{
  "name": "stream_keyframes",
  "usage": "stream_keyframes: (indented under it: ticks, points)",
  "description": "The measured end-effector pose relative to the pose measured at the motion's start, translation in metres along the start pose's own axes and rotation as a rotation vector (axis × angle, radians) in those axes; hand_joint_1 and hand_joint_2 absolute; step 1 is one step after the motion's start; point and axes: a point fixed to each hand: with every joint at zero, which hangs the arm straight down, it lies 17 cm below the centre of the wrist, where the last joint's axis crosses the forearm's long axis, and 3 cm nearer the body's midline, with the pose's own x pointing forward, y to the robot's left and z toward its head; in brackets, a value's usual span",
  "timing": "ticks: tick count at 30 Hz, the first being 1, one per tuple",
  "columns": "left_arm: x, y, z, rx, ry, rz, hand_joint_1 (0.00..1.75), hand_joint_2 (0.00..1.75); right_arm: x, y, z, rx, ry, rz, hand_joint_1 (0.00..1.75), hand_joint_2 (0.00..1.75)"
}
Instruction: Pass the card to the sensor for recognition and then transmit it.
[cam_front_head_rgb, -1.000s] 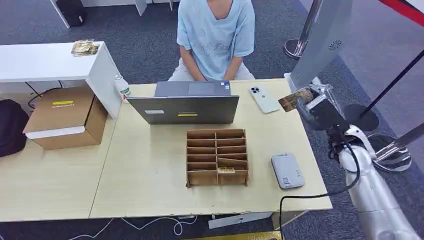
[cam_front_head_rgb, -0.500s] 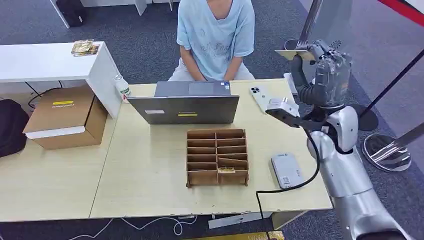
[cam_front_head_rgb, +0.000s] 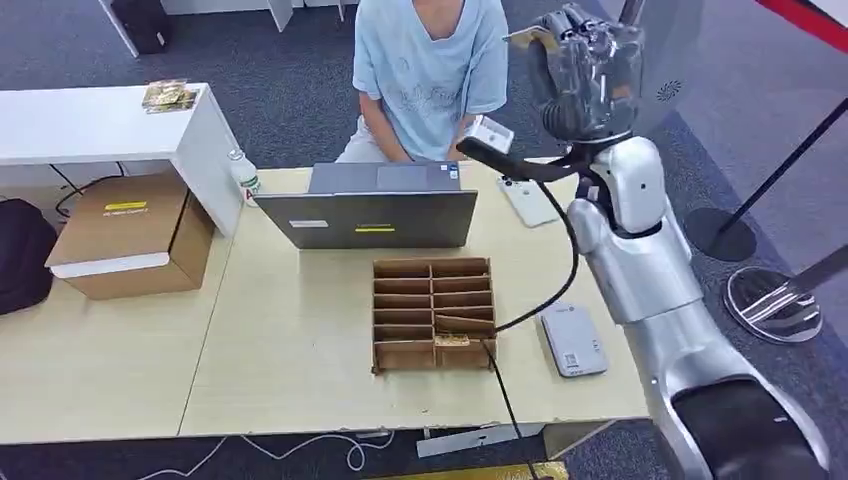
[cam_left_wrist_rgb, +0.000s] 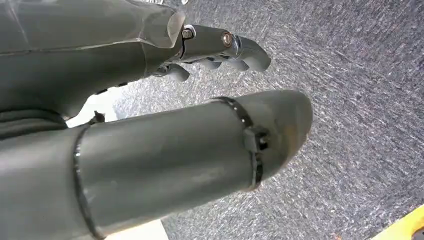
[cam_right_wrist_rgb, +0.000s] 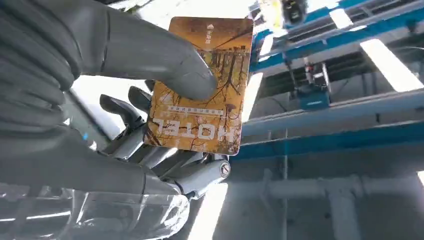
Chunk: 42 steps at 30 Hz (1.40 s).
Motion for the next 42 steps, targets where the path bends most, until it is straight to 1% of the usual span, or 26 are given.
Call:
stream_keyframes:
  ticks: [3,4,5,7,12,16,23,27,32,38,42]
  points:
    - [0.000,0.000,0.000,-0.001,-0.001,-0.001,0.00,0.00,0.007,0.008,-0.011,0.020,-0.018,0.052,1.75,1.75]
    - [0.000,-0.001,0.000,-0.003,0.000,-0.001,0.00,0.00,0.013,0.016,-0.015,0.053,-0.037,0.096,1.75,1.75]
    - [0.000,-0.001,0.000,-0.004,0.000,-0.001,0.00,0.00,0.015,0.028,-0.017,0.105,-0.051,0.145,1.75,1.75]
    - [0.001,0.000,0.000,-0.003,-0.002,-0.001,0.00,0.00,0.019,0.050,-0.022,0.208,-0.053,0.193,1.75,1.75]
    - [0.001,-0.001,0.000,-0.005,-0.009,-0.001,0.00,0.00,0.021,0.087,-0.039,0.432,-0.014,0.240,1.75,1.75]
    - [0.003,-0.001,0.000,-0.007,-0.017,-0.007,0.00,0.00,0.006,0.103,-0.043,0.548,0.036,0.256,1.75,1.75]
    - [0.005,0.000,0.000,-0.019,-0.026,-0.041,0.00,0.00,-0.040,0.128,-0.022,0.764,0.158,0.277,1.75,1.75]
    - [0.009,0.003,0.000,-0.016,-0.033,-0.052,0.00,0.00,-0.057,0.134,-0.012,0.843,0.210,0.278,1.75,1.75]
    - [0.011,0.004,0.000,-0.022,-0.037,-0.066,0.00,0.00,-0.066,0.140,-0.001,0.917,0.238,0.249,1.75,1.75]
    - [0.013,0.006,0.000,-0.022,-0.041,-0.072,0.00,0.00,-0.065,0.150,0.013,0.971,0.240,0.200,1.75,1.75]
    - [0.017,0.009,0.000,-0.020,-0.046,-0.072,0.00,0.00,-0.054,0.156,0.018,1.002,0.223,0.171,1.75,1.75]
